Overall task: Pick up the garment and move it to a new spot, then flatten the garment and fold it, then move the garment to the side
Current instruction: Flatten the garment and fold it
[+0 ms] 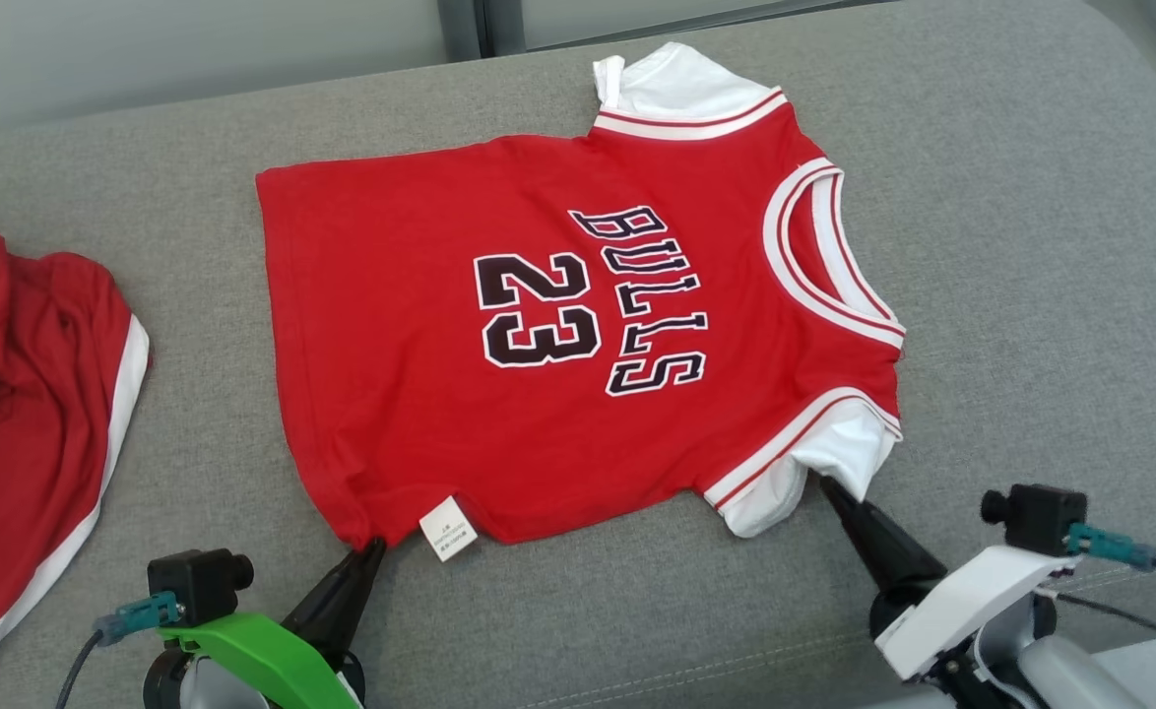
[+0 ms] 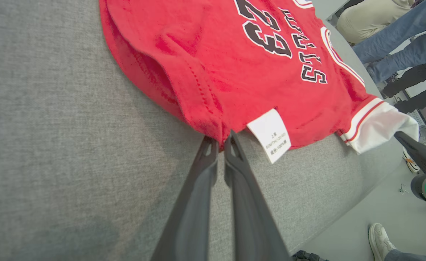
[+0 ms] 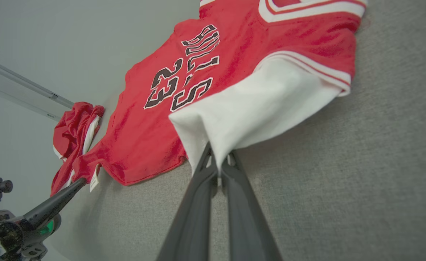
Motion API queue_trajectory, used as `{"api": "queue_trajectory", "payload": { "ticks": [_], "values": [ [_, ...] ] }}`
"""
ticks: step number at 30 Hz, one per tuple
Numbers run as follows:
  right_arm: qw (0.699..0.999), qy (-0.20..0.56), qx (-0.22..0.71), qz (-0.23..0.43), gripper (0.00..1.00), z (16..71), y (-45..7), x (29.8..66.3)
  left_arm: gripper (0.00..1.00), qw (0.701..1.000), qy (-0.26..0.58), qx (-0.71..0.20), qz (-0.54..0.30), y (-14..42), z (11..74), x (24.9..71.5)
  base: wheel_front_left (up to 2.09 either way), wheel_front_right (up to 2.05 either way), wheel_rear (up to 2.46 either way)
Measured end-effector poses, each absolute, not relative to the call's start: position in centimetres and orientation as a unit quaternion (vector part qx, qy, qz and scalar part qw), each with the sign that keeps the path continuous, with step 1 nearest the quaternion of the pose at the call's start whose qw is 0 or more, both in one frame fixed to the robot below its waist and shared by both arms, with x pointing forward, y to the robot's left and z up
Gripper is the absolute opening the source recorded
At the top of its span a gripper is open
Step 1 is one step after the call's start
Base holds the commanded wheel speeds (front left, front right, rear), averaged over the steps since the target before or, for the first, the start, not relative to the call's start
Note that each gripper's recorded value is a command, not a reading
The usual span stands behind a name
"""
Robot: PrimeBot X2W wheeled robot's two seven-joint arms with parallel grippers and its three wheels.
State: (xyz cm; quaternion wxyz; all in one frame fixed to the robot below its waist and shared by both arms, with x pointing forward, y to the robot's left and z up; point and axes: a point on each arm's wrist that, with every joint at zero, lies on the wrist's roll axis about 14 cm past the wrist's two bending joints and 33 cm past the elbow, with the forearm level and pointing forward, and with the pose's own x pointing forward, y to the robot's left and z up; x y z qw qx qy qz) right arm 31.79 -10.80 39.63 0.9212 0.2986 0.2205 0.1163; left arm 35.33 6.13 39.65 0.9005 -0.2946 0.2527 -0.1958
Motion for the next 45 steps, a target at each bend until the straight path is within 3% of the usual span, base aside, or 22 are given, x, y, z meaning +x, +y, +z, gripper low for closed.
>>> {"api": "queue_trajectory", "payload": {
  "ticks": [5,10,14,18,25,31,39,45],
  "values": [
    [0.923,0.19,0.32,0.098,0.0,42.3,-14.6,33.3,0.0,0.883,0.277,-0.302,-0.229,6.1,40.6,35.0,0.0,0.0,0.0],
    [0.921,0.21,0.316,0.092,0.0,42.8,-17.6,33.5,0.0,0.882,0.28,-0.305,-0.225,8.8,41.8,35.9,0.0,0.0,0.0],
    [0.908,0.222,0.339,0.109,0.0,43.4,-16.8,33.9,0.0,0.886,0.287,-0.283,-0.229,10.3,42.2,36.7,0.0,0.0,0.0],
    [0.894,0.231,0.362,0.128,0.0,43.8,-15.8,35.0,0.0,0.872,0.302,-0.292,-0.251,9.4,42.6,36.9,0.0,0.0,0.0],
    [0.9,0.231,0.333,0.158,0.0,45.2,-16.5,39.1,0.0,0.87,0.326,-0.246,-0.277,10.2,42.8,39.0,0.0,0.0,0.0],
    [0.9,0.244,0.325,0.16,0.0,44.8,-17.5,41.8,0.0,0.864,0.34,-0.258,-0.268,10.9,42.8,41.5,0.0,0.0,0.0],
    [0.884,0.273,0.333,0.182,0.0,43.4,-15.6,43.2,0.0,0.837,0.395,-0.279,-0.255,11.0,41.1,41.8,0.0,0.0,0.0],
    [0.882,0.286,0.329,0.179,0.0,42.5,-15.8,43.9,0.0,0.839,0.397,-0.272,-0.253,11.1,41.3,43.5,0.0,0.0,0.0]
  ]
}}
